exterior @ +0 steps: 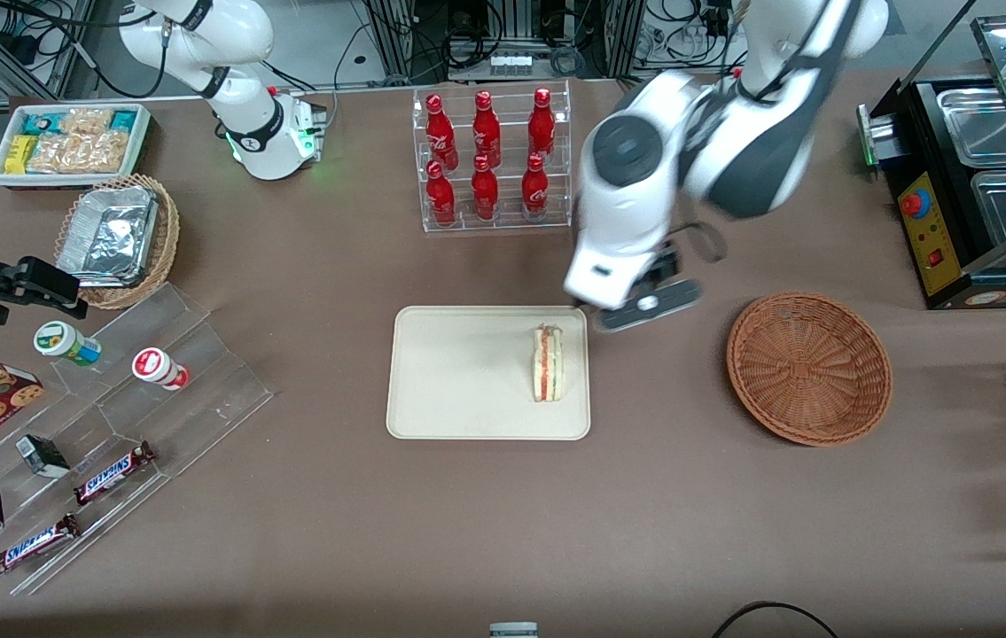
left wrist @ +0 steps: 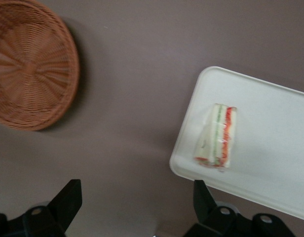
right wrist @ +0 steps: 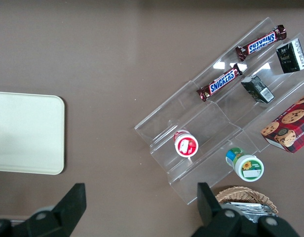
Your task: Place sandwich from basket to tray
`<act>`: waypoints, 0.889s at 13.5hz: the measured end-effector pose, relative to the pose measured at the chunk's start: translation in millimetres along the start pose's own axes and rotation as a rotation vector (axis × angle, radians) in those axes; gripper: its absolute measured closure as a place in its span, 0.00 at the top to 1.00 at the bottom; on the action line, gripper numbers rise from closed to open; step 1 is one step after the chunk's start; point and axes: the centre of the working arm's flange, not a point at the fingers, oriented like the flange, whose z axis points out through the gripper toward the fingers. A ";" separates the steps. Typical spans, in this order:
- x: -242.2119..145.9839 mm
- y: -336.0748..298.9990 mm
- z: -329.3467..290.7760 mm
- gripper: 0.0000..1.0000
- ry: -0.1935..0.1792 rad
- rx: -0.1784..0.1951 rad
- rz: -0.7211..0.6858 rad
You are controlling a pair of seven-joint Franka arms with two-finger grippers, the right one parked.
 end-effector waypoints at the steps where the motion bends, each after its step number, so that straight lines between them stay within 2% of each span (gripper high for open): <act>1: 6.9 -31.6 -25.1 1.00 -0.004 0.001 0.003; 5: 11.6 -156.8 -104.4 1.00 -0.034 0.011 0.030; 7: 8.6 -212.7 -132.5 1.00 -0.035 -0.006 0.064; 8: 7.0 -237.8 -144.1 1.00 -0.033 -0.029 0.076; 10: 2.6 -282.2 -160.7 1.00 -0.031 -0.096 0.106; 12: -4.4 -317.5 -167.1 1.00 -0.021 -0.138 0.134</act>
